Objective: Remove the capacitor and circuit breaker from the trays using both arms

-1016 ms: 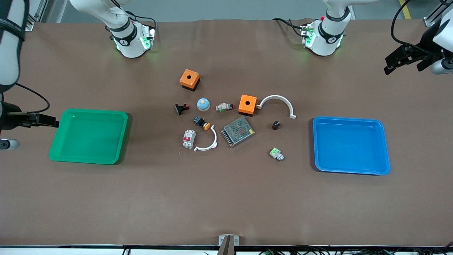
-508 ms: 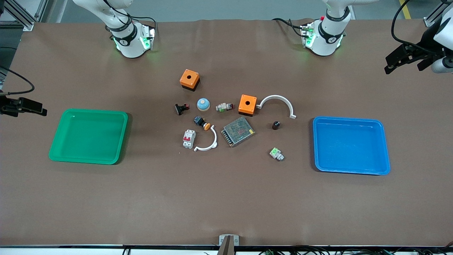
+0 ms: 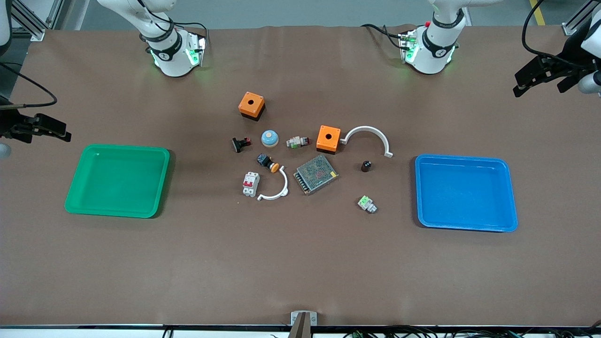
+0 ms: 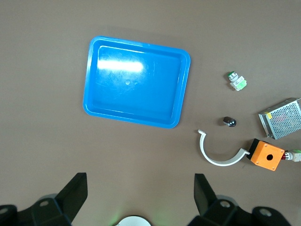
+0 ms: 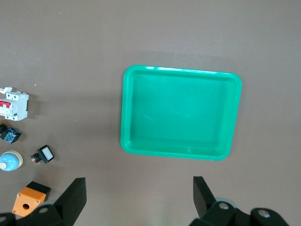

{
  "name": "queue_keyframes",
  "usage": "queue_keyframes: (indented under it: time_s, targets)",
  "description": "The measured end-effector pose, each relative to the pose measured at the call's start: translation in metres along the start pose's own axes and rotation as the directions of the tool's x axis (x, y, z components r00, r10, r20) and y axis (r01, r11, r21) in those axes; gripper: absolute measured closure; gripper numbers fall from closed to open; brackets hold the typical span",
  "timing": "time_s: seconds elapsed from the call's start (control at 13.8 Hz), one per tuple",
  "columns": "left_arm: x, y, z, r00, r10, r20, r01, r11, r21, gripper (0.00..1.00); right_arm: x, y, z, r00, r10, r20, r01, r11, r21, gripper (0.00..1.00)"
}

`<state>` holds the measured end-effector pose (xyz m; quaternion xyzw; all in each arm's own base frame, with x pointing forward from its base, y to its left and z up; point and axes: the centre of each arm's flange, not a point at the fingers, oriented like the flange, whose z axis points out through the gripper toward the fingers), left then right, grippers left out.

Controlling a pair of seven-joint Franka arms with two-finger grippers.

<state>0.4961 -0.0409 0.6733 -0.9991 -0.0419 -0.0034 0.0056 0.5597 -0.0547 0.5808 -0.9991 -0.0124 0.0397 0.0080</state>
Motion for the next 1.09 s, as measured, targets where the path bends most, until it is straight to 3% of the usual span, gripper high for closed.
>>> queue_keyframes:
  time_s: [0.51, 1.09]
  targets:
    - [0.000, -0.001, -0.001, 1.000, -0.001, -0.001, 0.001, 1.000, 0.000, 0.00, -0.024, -0.010, -0.006, 1.000, -0.015, -0.018, 0.015, 1.000, 0.001, 0.00]
    - [0.000, -0.001, -0.001, 1.000, -0.001, -0.001, 0.001, 1.000, 0.000, 0.00, -0.026, -0.007, -0.005, 1.000, -0.010, -0.029, 0.010, 1.000, 0.002, 0.00]
